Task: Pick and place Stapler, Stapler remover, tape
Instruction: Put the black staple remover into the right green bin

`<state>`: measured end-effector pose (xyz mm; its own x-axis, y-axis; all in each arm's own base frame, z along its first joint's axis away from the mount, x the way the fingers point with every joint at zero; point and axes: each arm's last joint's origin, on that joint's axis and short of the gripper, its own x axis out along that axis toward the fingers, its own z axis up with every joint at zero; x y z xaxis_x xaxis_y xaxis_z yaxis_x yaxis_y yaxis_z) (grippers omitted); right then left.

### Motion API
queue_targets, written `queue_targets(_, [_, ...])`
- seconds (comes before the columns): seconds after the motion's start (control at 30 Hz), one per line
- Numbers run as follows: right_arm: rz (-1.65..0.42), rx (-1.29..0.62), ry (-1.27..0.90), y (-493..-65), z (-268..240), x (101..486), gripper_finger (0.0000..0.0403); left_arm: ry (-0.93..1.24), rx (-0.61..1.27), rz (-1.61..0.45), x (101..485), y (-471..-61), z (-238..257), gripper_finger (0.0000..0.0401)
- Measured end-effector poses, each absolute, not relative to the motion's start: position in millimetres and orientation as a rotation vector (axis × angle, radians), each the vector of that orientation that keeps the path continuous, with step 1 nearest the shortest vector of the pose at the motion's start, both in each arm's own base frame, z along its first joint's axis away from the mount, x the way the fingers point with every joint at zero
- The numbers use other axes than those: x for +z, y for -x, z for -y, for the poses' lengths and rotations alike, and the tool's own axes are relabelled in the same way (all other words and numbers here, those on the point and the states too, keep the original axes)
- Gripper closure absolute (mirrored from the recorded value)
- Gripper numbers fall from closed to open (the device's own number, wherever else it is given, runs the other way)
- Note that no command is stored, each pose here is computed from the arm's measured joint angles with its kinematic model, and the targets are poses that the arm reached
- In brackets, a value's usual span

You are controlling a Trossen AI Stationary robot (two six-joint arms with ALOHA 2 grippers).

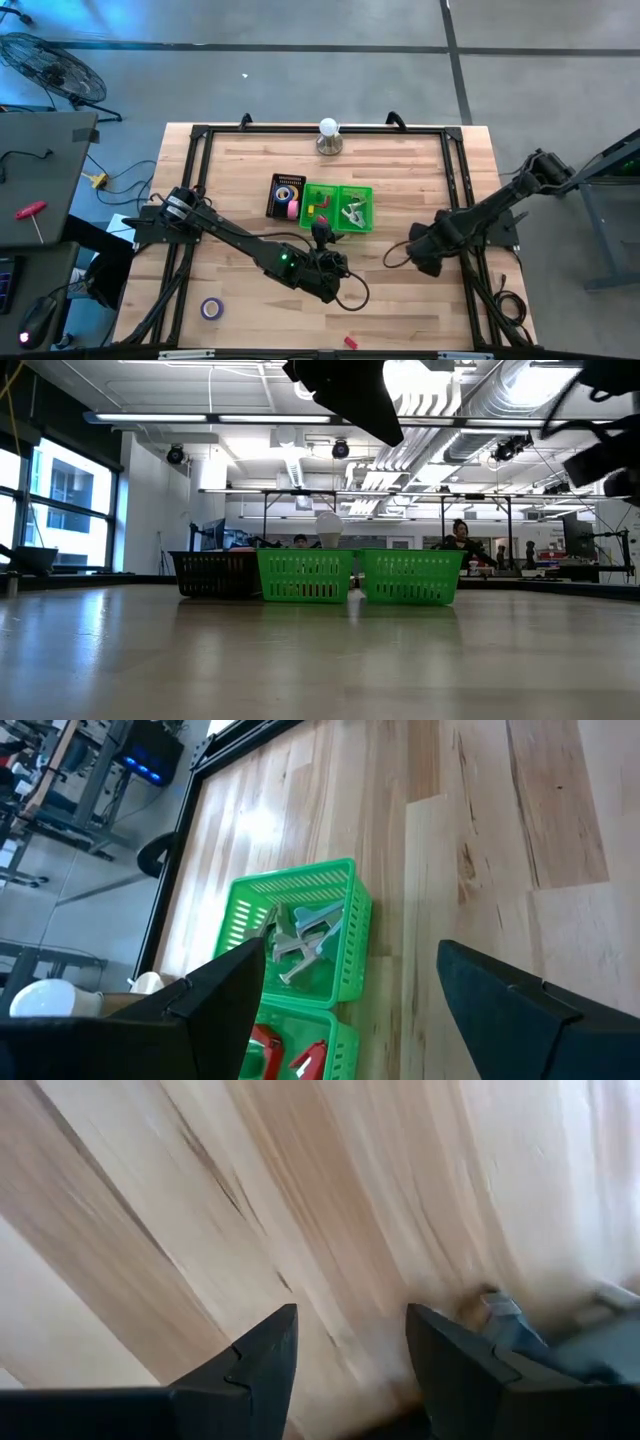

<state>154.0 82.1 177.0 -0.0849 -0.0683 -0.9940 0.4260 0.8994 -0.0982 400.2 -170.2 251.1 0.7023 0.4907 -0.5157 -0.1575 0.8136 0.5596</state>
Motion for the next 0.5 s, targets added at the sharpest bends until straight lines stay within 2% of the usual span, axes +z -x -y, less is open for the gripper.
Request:
queue_targets(0.17, [-1.449,-0.417,-0.385,-173,-79,177,0.0224,-0.510,0.378,-0.708,251,-400,170,0.0113])
queue_targets(0.33, [-1.328,-0.436,-0.652,-188,-83,179,0.0226,-0.516,0.371,-0.722,250,-399,170,0.0113])
queue_targets(0.5, [-1.267,-0.538,-0.880,-189,-93,180,0.0240,-0.524,0.365,-0.742,249,-398,169,0.0113])
